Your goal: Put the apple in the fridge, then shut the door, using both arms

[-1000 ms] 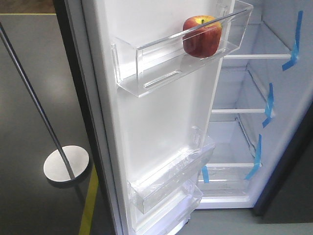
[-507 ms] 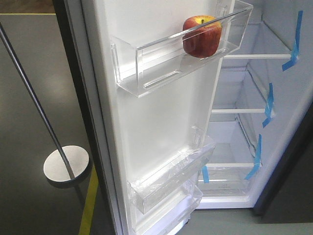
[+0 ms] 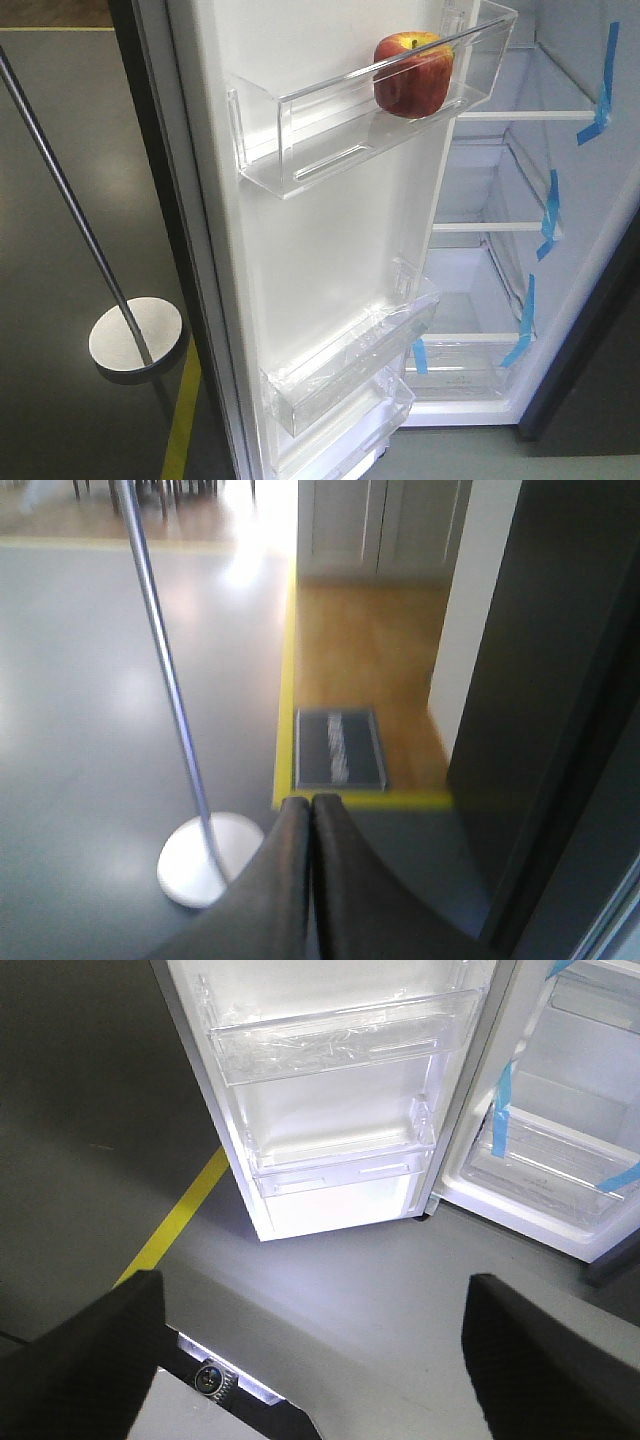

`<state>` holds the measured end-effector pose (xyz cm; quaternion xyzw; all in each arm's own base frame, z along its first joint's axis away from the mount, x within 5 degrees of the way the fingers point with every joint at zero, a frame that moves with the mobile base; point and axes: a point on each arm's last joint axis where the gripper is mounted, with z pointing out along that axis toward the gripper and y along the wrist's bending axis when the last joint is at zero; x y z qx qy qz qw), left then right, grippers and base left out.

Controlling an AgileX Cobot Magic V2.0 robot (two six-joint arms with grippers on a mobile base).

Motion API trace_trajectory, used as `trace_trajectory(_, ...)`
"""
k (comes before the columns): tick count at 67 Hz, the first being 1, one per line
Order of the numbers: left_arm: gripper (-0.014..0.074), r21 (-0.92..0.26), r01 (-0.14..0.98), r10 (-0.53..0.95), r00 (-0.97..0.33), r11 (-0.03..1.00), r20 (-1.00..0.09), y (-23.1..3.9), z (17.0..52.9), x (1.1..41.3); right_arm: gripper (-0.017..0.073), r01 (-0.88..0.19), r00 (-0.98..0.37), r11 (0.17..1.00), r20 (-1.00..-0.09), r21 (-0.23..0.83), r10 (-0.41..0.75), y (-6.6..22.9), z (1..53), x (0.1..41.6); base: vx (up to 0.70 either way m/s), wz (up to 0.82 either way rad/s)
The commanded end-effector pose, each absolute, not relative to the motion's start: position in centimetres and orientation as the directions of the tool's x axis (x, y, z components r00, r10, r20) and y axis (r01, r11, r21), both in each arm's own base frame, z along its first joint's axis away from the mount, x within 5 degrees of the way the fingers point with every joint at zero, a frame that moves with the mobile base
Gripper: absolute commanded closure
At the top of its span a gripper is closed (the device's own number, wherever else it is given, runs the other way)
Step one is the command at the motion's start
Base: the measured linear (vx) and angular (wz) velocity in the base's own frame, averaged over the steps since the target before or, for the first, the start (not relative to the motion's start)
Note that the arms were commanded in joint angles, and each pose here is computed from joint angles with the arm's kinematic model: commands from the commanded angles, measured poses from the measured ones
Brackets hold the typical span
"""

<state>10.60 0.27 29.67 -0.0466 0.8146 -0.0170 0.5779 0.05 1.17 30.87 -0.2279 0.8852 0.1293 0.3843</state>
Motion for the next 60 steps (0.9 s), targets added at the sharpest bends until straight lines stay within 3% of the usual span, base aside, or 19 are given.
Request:
trace_trajectory(1, 0.06, -0.033, -0.042, -0.045, -0.357, 0.999, -0.933, 0.3, 31.6, 13.1, -0.002, -0.506, -0.596, 0.861, -0.742, 0.051, -0.307, 1.2, 31.4, 0.1, 0.0, 0.0)
trace_trajectory(11, 0.06, -0.028, -0.043, -0.045, -0.499, 0.999, -0.866, 0.4, 31.8, 17.0, -0.002, -0.506, -0.596, 0.861, -0.742, 0.051, -0.307, 1.2, 31.4, 0.1, 0.0, 0.0)
trace_trajectory(24, 0.06, -0.039, -0.028, -0.048, -0.572, 0.999, -0.819, 0.2, 32.3, 21.7, -0.002, -0.506, -0.596, 0.861, -0.742, 0.051, -0.307, 1.2, 31.4, 0.1, 0.0, 0.0)
trace_trajectory(60, 0.06, -0.226, 0.16, -0.092, -0.583, 0.961, -0.807, -1.9, 32.5, 33.1, -0.002, -0.506, -0.596, 0.861, -0.742, 0.051, -0.307, 1.2, 31.4, 0.1, 0.0, 0.0)
